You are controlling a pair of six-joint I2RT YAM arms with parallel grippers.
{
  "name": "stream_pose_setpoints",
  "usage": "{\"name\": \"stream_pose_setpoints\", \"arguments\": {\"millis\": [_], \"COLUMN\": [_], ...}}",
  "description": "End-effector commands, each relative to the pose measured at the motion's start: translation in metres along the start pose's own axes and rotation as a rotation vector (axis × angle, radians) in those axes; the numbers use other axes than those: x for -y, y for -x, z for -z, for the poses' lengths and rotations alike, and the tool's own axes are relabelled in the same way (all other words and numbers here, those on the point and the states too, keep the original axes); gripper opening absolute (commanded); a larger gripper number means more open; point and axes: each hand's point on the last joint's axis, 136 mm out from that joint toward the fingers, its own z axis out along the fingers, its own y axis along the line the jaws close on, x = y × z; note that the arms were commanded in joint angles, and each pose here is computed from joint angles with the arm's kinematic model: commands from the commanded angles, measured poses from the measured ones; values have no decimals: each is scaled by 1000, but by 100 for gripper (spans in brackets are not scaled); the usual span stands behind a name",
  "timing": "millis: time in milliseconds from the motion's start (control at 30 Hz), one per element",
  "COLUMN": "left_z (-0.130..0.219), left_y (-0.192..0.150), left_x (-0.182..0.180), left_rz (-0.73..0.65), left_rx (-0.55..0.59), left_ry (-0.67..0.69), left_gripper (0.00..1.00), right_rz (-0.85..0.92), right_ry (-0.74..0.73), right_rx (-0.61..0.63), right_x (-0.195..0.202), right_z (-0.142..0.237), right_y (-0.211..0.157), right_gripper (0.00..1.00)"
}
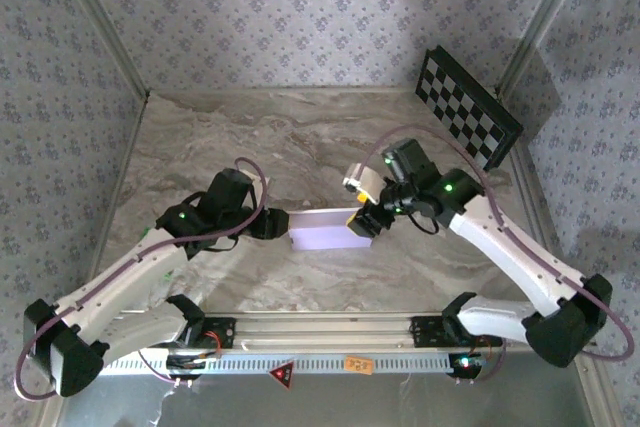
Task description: Fold the paper box
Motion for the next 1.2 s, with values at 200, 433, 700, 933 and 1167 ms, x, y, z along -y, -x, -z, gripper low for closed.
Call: {"name": "stream_pose_setpoints", "arguments": {"millis": [200,433,700,933,1167], "left_z": [6,-1,-3,-7,-10], "left_y": [9,14,15,15,15], "left_x": [11,16,14,17,21], "left_rz": [-29,-36,-42,-28,-19], "left_rx": [-9,-23,-31,-50,-59], "left_ry": [-21,-34,-17,-27,-42], "left_gripper": [53,48,39,31,26], "right_rz": [177,185,182,186,185], "right_ry": [53,119,113,110,107], "right_rx": [-110,-132,-130,-119,-102], "right_x": [6,4,13,17,20], "right_z": [-15,-33,-42,-41,-41], "right_y": [4,-2,-3,-1,3], "right_gripper": [64,53,34,23,13]}}
